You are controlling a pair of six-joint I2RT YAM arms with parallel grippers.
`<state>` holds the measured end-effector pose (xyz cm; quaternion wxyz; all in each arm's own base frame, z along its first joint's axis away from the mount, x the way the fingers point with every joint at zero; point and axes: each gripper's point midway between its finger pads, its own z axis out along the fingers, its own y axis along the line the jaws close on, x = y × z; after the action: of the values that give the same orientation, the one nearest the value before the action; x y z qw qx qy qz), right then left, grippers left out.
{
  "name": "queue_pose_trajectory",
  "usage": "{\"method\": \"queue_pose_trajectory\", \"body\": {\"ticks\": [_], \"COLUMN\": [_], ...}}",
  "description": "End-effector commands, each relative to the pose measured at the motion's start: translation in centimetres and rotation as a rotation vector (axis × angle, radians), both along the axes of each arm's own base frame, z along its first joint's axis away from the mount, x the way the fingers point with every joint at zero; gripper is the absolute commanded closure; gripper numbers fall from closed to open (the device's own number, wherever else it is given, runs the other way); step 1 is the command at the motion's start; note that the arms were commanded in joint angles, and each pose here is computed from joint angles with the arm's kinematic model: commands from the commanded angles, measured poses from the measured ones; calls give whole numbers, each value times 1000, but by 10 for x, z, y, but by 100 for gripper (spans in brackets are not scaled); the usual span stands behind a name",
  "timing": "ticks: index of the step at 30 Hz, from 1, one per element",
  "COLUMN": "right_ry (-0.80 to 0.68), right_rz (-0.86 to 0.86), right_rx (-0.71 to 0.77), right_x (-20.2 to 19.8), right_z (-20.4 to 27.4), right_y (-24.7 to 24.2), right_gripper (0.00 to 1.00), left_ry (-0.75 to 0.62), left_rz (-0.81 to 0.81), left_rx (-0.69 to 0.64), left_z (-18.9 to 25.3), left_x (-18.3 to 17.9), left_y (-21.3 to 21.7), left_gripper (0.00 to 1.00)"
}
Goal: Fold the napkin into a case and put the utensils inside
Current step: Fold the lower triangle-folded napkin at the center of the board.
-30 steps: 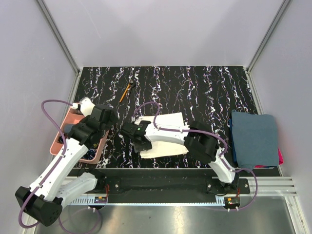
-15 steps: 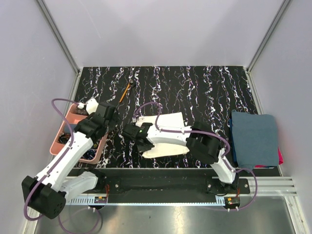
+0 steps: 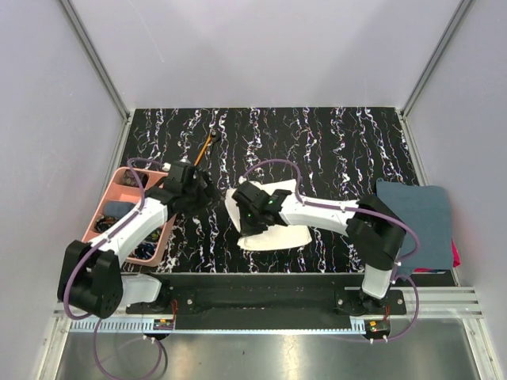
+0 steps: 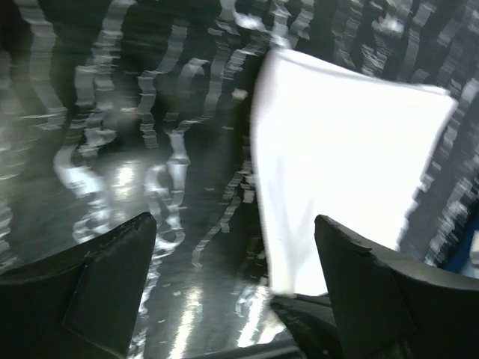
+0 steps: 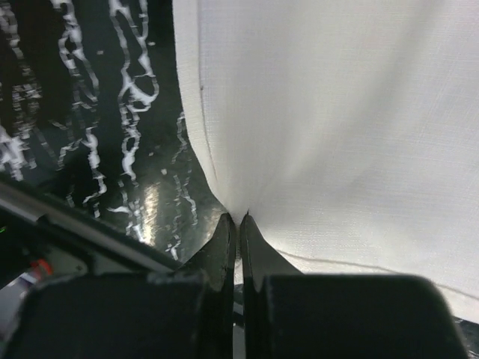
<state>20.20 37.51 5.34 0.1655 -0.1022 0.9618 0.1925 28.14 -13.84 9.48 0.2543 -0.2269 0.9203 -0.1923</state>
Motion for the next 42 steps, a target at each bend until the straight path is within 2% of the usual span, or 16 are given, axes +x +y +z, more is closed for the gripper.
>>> {"method": "queue_pose_trajectory", "body": {"ticks": [1, 7, 15, 21, 28, 35, 42], "right_ry": [26, 50, 60, 70, 82, 87, 100], "right_rz": [36, 14, -5, -35, -40, -48, -39], "right_rx": [233, 299, 370, 417, 436, 444, 437], "right_x": [-6, -7, -6, 0, -1, 0, -5], "right_z": [35, 38, 45, 51, 50, 50, 42], "right_y": [23, 13, 1, -4, -7, -12, -18], "right_gripper": [100, 100, 100, 100, 100, 100, 100], "left_ry": [-134, -76, -40, 9, 20, 19, -8], "left_rz": [-154, -136, -20, -37, -37, -21, -35], "left_rx": [-209, -254, -217, -275, -283, -284, -283], "left_z": [28, 11, -11, -27, -40, -50, -51], "left_x": [23, 35, 38, 41, 48, 52, 54], "left_y": [-46, -57, -44, -57, -61, -62, -62], "left_gripper": [11, 11, 13, 14, 18, 29, 60]}}
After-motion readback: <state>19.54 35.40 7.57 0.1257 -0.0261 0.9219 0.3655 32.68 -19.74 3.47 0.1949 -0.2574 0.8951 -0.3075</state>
